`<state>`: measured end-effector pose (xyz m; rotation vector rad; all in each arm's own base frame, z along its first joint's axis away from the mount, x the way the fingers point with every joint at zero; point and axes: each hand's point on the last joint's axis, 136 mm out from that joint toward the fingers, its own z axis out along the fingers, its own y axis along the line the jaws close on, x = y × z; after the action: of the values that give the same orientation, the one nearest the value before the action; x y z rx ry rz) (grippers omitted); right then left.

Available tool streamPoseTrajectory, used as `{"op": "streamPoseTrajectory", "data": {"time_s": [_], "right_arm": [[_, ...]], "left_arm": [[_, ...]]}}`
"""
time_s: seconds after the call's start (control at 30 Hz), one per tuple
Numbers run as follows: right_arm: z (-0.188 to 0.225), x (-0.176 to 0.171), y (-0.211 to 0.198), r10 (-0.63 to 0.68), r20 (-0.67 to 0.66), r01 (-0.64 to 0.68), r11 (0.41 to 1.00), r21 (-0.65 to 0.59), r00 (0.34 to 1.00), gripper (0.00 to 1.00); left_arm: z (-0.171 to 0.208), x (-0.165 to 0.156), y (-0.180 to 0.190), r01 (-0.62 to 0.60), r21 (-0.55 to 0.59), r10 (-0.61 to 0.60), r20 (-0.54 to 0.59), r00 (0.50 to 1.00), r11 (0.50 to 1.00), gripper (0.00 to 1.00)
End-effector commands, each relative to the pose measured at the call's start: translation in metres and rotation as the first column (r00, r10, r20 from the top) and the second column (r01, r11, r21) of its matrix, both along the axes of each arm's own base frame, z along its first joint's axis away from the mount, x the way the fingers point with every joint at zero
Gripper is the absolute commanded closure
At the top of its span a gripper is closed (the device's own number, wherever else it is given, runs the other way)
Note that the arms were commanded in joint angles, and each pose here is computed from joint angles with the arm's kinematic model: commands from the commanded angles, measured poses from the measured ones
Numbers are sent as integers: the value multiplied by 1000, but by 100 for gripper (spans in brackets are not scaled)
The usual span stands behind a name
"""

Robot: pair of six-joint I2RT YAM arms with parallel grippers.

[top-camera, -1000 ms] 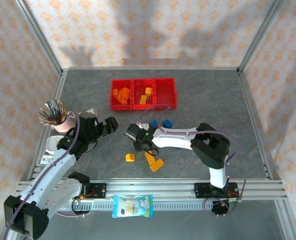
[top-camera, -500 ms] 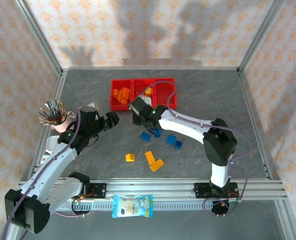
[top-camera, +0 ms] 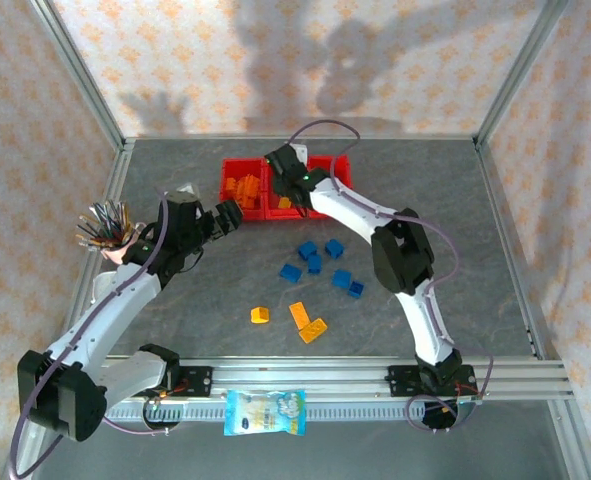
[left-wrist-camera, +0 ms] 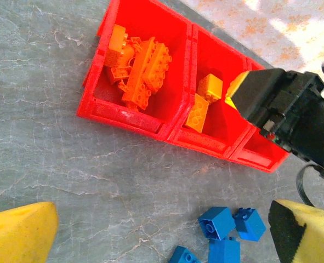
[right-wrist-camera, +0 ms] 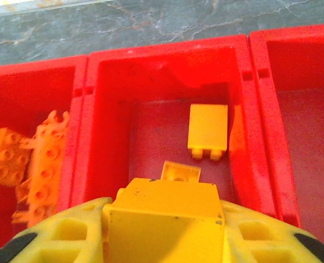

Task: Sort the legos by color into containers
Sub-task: Place the lego in the container, then pick up the lego from the bottom-center of the table.

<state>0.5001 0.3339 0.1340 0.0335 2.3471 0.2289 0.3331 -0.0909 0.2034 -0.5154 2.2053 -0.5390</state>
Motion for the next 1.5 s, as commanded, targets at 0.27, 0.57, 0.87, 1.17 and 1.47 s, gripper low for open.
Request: {"op": "streamPoseTrajectory", "data": {"time_s": [0.27, 0.57, 0.87, 1.17, 1.47], "right_arm": [[33, 17, -2, 34, 75, -32, 999, -30, 997, 39], [46, -43, 3, 135, 29, -135, 991, -8, 990, 31], [15, -146, 17, 253, -135, -259, 966, -25, 958, 24], [-21, -265, 40, 534, -249, -548, 837, 19, 808, 21], [-57, -335, 40, 716, -277, -742, 670, 15, 641, 24]], "left_arm": [[17, 11, 1, -19, -11, 20, 52, 998, 1000, 1], [21, -7, 4, -8, -13, 9, 51, 999, 1000, 1], [2, -44, 14, -11, -6, 11, -6, 1000, 1000, 1], [-12, -79, 23, -48, -39, 46, -57, 997, 998, 1], [-28, -102, 28, -99, -92, 89, -101, 991, 991, 1]]}}
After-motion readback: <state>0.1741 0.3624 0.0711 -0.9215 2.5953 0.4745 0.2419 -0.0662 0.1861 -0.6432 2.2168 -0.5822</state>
